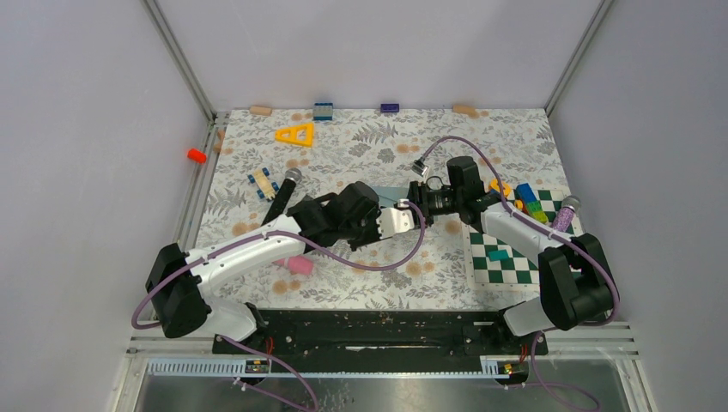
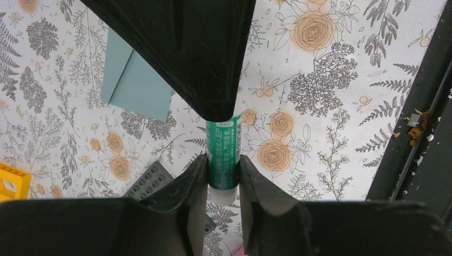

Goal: Place the letter into the envelope and seal it
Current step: Screw the solid glue, then pick up the solid glue cap from the center of the board.

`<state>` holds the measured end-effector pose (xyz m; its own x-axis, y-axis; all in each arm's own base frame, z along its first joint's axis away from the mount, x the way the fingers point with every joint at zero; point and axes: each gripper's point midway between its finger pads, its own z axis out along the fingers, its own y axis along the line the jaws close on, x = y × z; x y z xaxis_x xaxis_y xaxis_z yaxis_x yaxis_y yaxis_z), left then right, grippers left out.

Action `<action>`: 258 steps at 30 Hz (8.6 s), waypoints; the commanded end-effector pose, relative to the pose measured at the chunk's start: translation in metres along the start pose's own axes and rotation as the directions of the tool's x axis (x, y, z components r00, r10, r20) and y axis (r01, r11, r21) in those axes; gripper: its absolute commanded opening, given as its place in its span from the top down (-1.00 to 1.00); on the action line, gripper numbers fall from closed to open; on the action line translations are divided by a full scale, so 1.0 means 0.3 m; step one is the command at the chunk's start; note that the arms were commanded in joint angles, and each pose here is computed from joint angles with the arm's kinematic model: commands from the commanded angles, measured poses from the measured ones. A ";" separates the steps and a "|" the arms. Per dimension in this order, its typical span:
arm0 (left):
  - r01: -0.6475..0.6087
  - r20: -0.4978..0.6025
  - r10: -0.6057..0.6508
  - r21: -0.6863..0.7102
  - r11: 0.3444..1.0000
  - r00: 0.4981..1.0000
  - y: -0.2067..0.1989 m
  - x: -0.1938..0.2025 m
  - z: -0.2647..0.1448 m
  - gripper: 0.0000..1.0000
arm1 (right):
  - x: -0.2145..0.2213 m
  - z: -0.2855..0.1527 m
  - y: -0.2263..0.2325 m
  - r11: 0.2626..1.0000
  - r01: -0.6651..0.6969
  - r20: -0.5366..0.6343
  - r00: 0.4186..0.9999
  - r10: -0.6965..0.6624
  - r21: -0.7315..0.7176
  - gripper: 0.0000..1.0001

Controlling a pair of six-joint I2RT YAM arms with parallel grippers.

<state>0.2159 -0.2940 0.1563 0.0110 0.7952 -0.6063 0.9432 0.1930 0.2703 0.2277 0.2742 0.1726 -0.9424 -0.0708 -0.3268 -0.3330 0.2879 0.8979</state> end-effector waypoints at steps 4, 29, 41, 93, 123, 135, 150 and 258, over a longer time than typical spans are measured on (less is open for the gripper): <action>-0.009 0.019 0.009 -0.025 1.000 1.000 0.016 -0.022 -0.001 0.94 | 0.004 -0.013 0.020 0.998 0.060 0.015 0.998 -0.060 0.002 0.13; 0.032 0.060 -0.041 0.141 0.989 0.997 -0.061 -0.040 -0.016 0.95 | 0.029 -0.018 0.066 0.977 0.214 -0.029 0.976 -0.214 -0.021 0.63; 0.084 0.116 -0.192 0.604 0.792 0.975 -0.234 -0.088 -0.145 0.91 | 0.154 -0.058 0.112 0.782 0.622 -0.091 0.776 -0.624 -0.052 0.63; 0.076 0.097 -0.056 -0.216 0.973 0.994 0.134 -0.067 -0.052 0.91 | -0.086 -0.045 0.044 0.991 -0.132 0.063 0.989 0.133 -0.027 -0.12; 0.026 0.067 -0.014 -0.178 0.984 0.998 0.083 -0.066 -0.017 0.92 | -0.044 0.003 0.041 0.989 -0.144 0.009 0.989 0.145 -0.038 0.21; 0.016 0.096 -0.015 -0.005 1.000 0.995 -0.019 -0.078 -0.020 0.93 | -0.039 -0.011 0.054 0.999 -0.004 -0.010 1.000 0.004 -0.034 0.60; 0.086 0.105 -0.194 0.628 0.773 0.975 -0.261 -0.104 -0.140 0.84 | 0.141 -0.038 0.112 0.870 0.491 -0.100 0.864 -0.493 -0.053 0.47; 0.379 -0.300 -0.471 -0.316 0.869 0.830 0.315 0.602 -0.152 -0.67 | 0.131 -0.029 0.107 0.818 0.574 -0.024 0.818 -0.575 -0.018 0.49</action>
<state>0.2744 -0.1282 0.1034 -0.5440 0.7253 -0.4218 0.7712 0.6303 0.0891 0.1755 0.2739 0.1730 -0.6250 -0.2773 -0.7297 -0.7804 0.1956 0.5940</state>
